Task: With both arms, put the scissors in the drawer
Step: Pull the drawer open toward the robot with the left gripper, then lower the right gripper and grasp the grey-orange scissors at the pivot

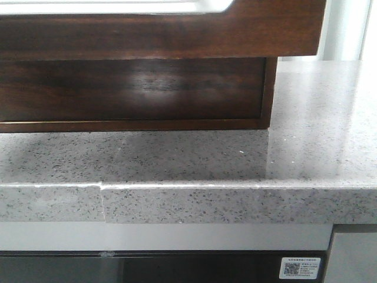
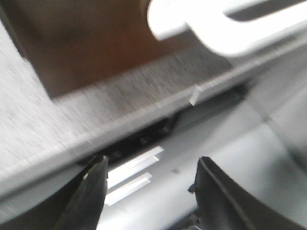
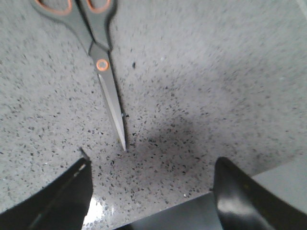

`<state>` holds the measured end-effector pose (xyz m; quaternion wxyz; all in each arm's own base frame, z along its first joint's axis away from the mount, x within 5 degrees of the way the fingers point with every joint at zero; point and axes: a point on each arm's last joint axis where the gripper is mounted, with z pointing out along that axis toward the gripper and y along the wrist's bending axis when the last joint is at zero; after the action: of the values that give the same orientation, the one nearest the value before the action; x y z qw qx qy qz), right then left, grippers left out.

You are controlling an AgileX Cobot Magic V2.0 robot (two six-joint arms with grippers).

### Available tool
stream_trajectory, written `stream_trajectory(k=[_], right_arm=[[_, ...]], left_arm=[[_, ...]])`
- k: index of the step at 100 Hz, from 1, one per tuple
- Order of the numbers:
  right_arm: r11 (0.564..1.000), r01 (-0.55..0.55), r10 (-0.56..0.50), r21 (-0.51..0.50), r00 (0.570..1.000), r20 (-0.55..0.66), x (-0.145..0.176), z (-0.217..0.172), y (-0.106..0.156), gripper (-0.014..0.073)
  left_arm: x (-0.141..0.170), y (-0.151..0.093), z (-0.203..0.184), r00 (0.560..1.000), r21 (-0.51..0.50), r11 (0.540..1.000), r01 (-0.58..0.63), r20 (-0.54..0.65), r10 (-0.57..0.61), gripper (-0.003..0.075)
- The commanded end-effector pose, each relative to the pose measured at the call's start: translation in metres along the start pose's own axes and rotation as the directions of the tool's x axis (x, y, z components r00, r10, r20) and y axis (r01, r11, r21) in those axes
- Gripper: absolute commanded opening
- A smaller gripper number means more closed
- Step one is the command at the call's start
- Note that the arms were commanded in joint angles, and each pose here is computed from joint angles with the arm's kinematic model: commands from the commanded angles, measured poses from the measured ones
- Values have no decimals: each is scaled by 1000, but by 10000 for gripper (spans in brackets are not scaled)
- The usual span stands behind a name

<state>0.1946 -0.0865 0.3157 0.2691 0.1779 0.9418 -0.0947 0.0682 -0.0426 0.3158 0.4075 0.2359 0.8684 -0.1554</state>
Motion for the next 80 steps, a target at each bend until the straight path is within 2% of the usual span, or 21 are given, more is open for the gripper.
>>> stream_trajectory(k=[1, 13, 35, 64, 80], right_arm=[[999, 32, -32, -8, 999, 7, -22, 6, -1, 417], [997, 61, -65, -55, 995, -75, -40, 27, 3, 397], [985, 108, -127, -136, 982, -138, -66, 55, 10, 397], [975, 145, -177, -169, 965, -192, -90, 84, 12, 397], [963, 180, -228, -203, 942, -245, -97, 98, 17, 392]], left_arm=[[-20, 2, -9, 989, -47, 999, -14, 148, 21, 367], [-31, 6, -12, 966, -102, 994, -24, 255, 50, 366], [-44, 13, -17, 917, -181, 983, 9, 394, 64, 366], [-46, 14, -18, 907, -186, 982, 20, 418, 61, 366], [-46, 14, -18, 907, -186, 982, 20, 418, 61, 367]])
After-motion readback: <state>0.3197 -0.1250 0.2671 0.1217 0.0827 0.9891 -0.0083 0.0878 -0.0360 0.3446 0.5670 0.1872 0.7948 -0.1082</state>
